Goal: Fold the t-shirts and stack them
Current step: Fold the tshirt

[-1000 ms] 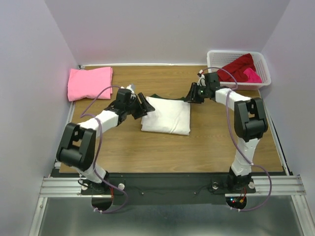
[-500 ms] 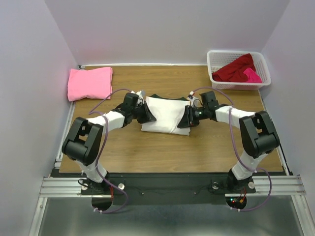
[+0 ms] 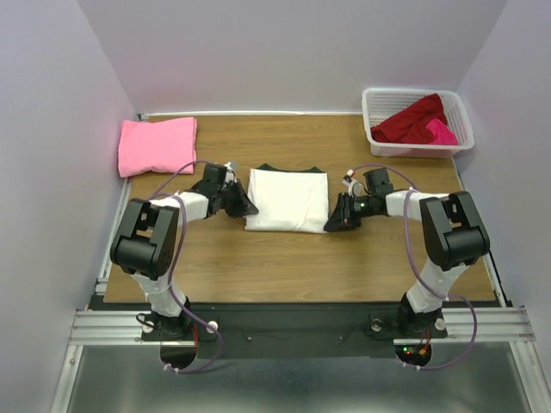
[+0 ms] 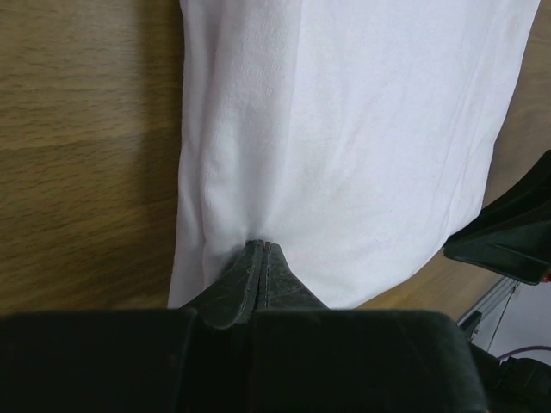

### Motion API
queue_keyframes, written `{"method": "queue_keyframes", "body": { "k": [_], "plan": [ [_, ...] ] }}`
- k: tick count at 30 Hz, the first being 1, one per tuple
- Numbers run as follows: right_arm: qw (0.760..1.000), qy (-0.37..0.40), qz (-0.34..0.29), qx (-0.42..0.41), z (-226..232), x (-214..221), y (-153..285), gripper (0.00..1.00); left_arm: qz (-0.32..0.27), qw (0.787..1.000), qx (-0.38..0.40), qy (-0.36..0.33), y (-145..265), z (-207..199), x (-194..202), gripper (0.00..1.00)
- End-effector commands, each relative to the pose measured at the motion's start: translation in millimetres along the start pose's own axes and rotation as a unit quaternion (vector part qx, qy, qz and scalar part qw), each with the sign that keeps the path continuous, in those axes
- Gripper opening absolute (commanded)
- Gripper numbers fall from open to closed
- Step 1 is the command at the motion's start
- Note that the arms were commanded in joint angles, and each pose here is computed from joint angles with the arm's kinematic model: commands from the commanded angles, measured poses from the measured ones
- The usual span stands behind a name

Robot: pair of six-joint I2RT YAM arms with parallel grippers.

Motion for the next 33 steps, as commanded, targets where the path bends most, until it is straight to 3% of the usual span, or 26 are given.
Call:
{"method": "queue_keyframes", "body": {
  "k": [1, 3, 6, 10, 14, 24, 31, 33],
  "plan": [
    [0.996, 0.06, -0.048, -0.045, 54, -32, 23, 0.27, -0.031, 0.999, -0.003, -0.03, 30, -12, -21, 0.1],
    [0.995, 0.06, -0.047, -0.059, 68, -33, 27, 0.28, -0.056, 0.998, 0.01, -0.039, 44, -27, -40, 0.26],
    [0.994, 0.07, -0.04, -0.072, 83, -31, 27, 0.31, -0.079, 0.995, 0.023, -0.051, 65, -47, -50, 0.4],
    [0.995, 0.074, -0.02, -0.065, 87, -21, 13, 0.33, -0.073, 0.995, 0.033, -0.056, 70, -59, -36, 0.47],
    [0.997, 0.061, -0.018, -0.037, 71, -24, -3, 0.33, -0.033, 0.998, 0.011, -0.045, 49, -43, -14, 0.42],
    [0.997, 0.005, -0.049, 0.053, -8, -52, -14, 0.29, 0.052, 0.993, -0.107, -0.01, 6, 26, 16, 0.11],
    [0.993, -0.02, -0.074, 0.09, -34, -59, -5, 0.29, 0.059, 0.988, -0.139, 0.01, 11, 50, 21, 0.09],
    [0.993, -0.011, -0.082, 0.081, -21, -61, 1, 0.29, 0.045, 0.99, -0.13, 0.003, 17, 41, 11, 0.16]
  ]
}}
Point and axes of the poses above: each gripper's point midway between its finger pads, its own y axis back along the fingers, its own z axis along the line the jaws close on, x = y × z, the point moved 2 cm from there along y, back along the fingers, and after that the axes turned 15 degrees about -y, right-handed, at the moved point
